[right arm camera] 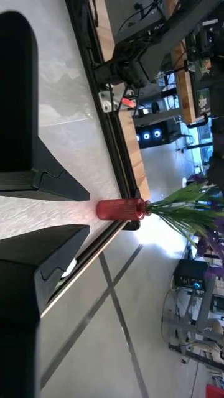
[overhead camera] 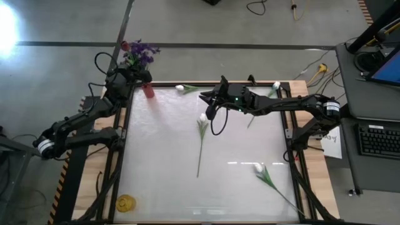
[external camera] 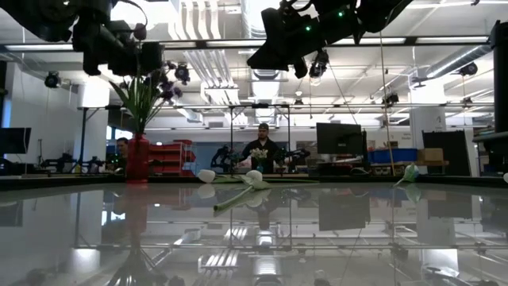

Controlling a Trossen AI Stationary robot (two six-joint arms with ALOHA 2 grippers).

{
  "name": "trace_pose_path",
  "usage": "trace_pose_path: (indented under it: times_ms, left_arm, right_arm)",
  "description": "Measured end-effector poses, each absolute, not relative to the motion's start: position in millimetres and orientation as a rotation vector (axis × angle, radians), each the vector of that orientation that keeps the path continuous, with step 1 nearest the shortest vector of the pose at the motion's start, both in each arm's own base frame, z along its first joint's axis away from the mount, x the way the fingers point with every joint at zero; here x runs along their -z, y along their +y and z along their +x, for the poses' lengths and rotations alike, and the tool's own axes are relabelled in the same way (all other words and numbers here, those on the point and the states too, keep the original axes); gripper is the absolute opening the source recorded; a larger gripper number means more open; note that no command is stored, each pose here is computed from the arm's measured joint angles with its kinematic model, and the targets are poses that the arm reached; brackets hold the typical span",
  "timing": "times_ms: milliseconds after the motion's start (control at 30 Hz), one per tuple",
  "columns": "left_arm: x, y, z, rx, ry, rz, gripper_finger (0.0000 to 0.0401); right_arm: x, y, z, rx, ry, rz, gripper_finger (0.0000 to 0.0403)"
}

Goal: Sort flowers into vase by color
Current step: Put the red flower into the red vase

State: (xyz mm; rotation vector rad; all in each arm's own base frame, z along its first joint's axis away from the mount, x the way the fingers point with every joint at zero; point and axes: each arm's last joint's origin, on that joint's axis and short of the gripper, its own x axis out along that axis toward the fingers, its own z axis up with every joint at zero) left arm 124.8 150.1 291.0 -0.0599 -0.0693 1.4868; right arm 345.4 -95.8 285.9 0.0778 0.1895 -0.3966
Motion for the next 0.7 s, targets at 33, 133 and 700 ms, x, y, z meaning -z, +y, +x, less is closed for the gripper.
trace_pose_path:
  times_ms: [33,133,700]
  left_arm:
    - [-289.4,150.1,124.8,-1.486,-0.071,-0.068,0.0]
    - [-286.2,150.0,125.0,-1.478,-0.07,-0.078,0.0]
    - [-272.1,168.3,143.5,-1.479,0.016,-0.084,0.0]
  right_arm:
    - [-285.8,-95.8,345.3,0.397,0.19,0.078,0.0063]
    - [-285.9,-95.8,345.4,0.397,0.189,0.079,0.0063]
    - [-285.9,-95.8,345.4,0.397,0.189,0.08,0.0063]
